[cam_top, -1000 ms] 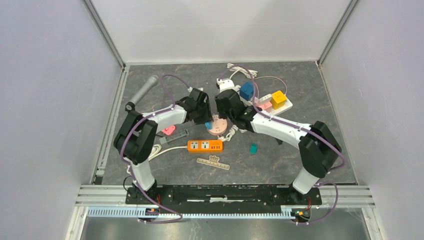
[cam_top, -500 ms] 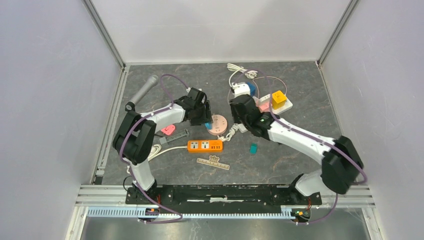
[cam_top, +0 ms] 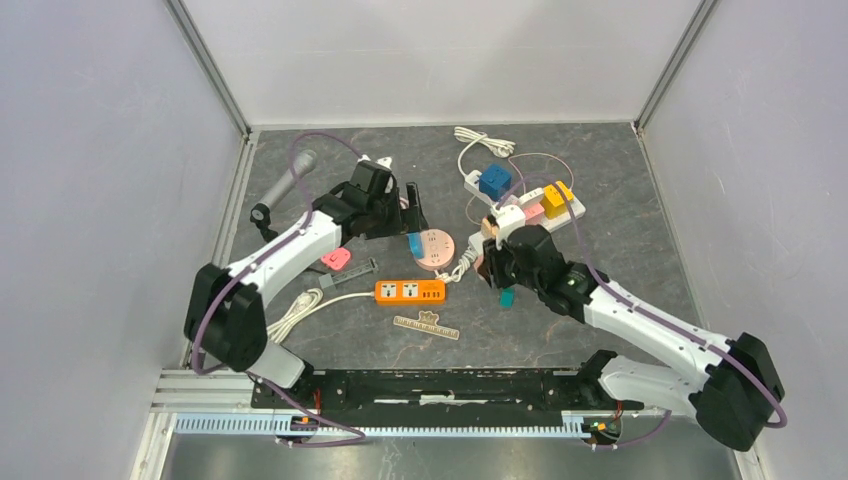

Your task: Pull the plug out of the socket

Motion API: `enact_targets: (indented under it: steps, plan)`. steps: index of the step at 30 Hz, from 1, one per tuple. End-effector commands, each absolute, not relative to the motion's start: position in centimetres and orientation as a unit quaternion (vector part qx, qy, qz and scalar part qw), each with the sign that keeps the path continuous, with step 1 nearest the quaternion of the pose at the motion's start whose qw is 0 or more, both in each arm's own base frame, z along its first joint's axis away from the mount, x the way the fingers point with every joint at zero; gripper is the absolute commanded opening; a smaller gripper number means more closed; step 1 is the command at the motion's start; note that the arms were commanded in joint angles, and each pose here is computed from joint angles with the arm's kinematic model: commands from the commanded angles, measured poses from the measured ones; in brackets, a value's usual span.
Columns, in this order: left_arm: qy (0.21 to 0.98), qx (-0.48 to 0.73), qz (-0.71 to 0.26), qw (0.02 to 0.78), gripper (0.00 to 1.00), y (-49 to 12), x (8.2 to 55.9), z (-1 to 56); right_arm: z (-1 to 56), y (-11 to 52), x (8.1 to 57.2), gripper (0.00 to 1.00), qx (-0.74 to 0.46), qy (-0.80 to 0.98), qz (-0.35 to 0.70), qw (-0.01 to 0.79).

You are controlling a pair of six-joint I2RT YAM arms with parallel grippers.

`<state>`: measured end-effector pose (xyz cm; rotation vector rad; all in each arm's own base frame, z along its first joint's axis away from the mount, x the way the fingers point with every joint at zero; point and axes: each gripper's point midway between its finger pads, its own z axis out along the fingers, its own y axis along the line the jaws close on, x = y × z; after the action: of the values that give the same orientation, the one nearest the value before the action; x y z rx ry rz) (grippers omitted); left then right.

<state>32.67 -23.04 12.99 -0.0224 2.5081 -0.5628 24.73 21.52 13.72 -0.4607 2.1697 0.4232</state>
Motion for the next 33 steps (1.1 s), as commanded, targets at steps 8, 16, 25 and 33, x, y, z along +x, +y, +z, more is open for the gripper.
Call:
enact_targets:
  steps: [8,16,25,33]
  plan:
    - [0.928,0.004,-0.231,0.293,1.0,-21.0,28.3,14.5,7.1,22.4,15.9,0.16,-0.259,0.87,0.299,0.294]
    - [0.925,0.015,-0.244,0.29,1.0,-21.1,27.5,14.9,5.0,20.9,15.2,0.52,-0.237,0.888,0.275,0.281]
    - [0.927,0.012,-0.236,0.293,1.0,-21.2,28.2,15.7,5.9,19.3,17.4,0.78,-0.193,0.898,0.222,0.327]
    - [0.927,-0.011,-0.227,0.299,1.0,-21.2,29.2,15.5,11.1,13.3,22.2,0.88,-0.077,0.895,0.06,0.436]
